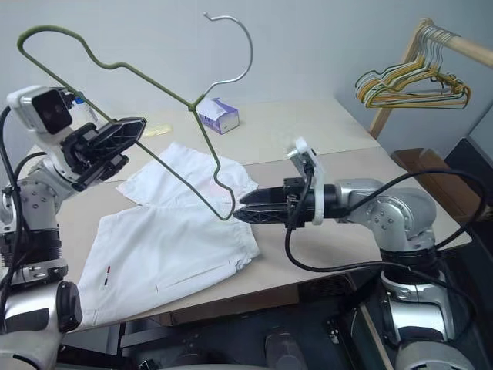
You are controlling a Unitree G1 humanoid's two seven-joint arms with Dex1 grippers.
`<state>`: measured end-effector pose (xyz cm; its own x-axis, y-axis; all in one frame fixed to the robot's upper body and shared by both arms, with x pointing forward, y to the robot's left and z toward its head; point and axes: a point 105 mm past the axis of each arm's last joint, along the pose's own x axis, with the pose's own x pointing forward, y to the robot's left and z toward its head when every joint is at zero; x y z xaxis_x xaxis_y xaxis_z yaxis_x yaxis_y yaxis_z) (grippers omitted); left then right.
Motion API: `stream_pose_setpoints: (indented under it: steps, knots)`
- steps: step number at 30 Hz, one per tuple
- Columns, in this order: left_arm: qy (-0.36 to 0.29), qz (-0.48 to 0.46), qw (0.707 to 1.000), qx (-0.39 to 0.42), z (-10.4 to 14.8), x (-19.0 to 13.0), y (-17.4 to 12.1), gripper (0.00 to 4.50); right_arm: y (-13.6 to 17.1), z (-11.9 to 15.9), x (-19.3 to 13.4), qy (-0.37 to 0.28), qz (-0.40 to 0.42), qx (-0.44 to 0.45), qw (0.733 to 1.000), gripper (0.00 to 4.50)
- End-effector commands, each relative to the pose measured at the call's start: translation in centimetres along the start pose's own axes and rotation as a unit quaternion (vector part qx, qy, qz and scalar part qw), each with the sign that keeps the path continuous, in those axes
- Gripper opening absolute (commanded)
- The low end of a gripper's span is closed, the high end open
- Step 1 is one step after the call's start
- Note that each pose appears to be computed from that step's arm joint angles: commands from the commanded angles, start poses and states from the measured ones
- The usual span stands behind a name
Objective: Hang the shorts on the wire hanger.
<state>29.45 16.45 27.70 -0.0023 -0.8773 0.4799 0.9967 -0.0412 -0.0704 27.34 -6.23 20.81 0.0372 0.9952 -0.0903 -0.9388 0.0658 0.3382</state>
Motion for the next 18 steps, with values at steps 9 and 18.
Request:
stream_pose_setpoints:
  steps: [9, 18]
  knots:
    - [-0.006, -0.014, 0.999, 0.029, 0.3, 0.9, -0.3, 0.0, -0.3, 0.0, 2.0, 0.021, -0.01, -0.02, 1.0, 3.23]
    - [-0.006, -0.009, 1.0, 0.028, -0.1, 0.7, -0.3, 0.0, -0.3, 0.2, 2.1, 0.023, -0.011, -0.021, 0.999, 3.07]
